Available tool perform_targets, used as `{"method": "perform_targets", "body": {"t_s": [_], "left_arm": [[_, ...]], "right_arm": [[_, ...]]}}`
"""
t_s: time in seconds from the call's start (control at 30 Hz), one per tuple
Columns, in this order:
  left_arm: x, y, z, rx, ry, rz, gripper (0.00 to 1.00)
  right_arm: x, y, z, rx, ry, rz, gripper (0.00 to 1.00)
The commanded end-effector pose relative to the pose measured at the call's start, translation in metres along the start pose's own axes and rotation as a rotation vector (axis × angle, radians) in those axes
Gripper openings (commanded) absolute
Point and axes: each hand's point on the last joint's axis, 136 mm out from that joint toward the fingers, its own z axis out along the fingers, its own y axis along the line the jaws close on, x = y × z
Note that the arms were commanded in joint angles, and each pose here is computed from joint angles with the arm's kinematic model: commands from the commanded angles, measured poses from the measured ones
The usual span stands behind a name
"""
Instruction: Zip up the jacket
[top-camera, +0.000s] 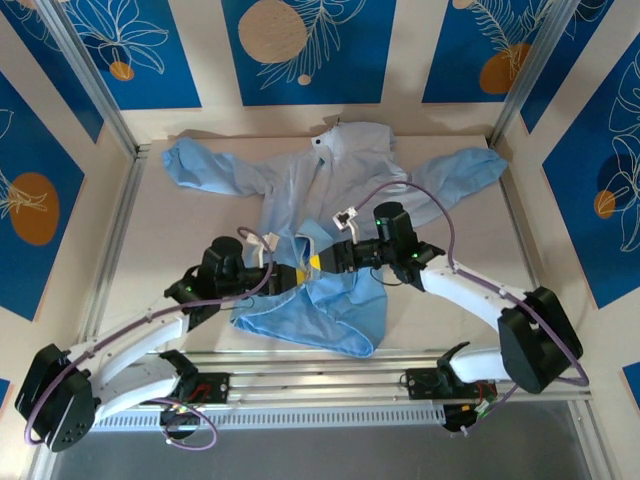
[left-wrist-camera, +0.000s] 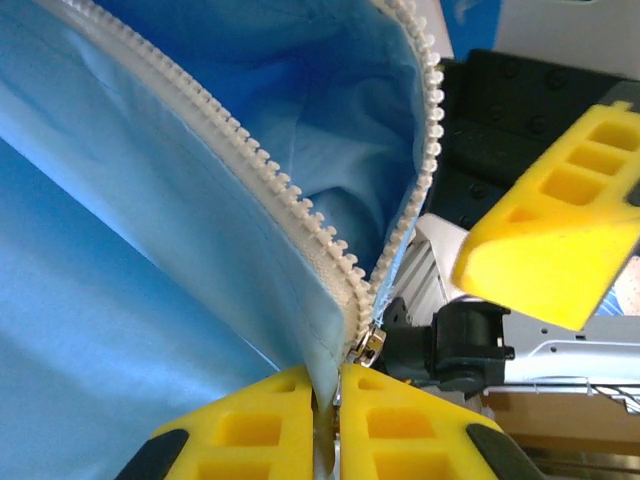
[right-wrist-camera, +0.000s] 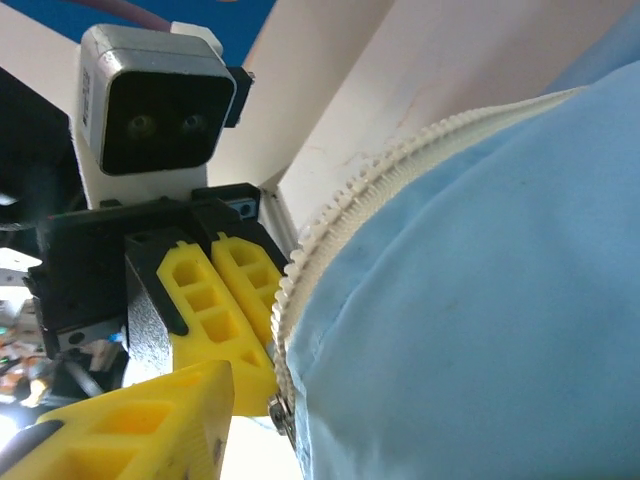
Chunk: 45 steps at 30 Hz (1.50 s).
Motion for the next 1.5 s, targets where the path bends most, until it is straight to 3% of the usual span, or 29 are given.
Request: {"method": "perform_targets", "body": {"t_s": [0.0, 0.17, 0.27, 0.47, 0.6, 1.0, 1.17, 1.47], "left_arm": [[0.008, -0.007, -0.004, -0.003, 0.114, 0.022, 0.00], [0.006, -0.008, -0.008, -0.037, 0.185, 0.021, 0.00], [0.004, -0.010, -0.012, -0.051, 0.214, 0.024, 0.00], [0.000, -0.014, -0.015, -0.070, 0.249, 0.017, 0.00], [-0.001, -0.014, -0.015, -0.077, 0.252, 0.017, 0.00], [0.001, -0.010, -0.015, -0.087, 0.260, 0.000, 0.00], [0.002, -0.008, -0.014, -0.094, 0.261, 0.002, 0.00], [0.004, -0.005, -0.015, -0.097, 0.267, 0.008, 0.00]], "right_arm": [[-0.009, 0.002, -0.020, 0.119, -0.031, -0.079, 0.50], [-0.006, 0.001, -0.045, 0.290, -0.051, -0.210, 0.51], [0.005, 0.002, -0.048, 0.378, 0.004, -0.351, 0.51], [0.029, 0.016, -0.022, 0.500, 0.167, -0.734, 0.50], [0.033, 0.019, -0.002, 0.541, 0.223, -0.876, 0.50], [0.030, 0.005, 0.037, 0.599, 0.299, -0.973, 0.50], [0.026, 0.008, 0.037, 0.605, 0.265, -0.970, 0.40], [0.032, 0.009, 0.022, 0.596, 0.241, -0.955, 0.13]]}}
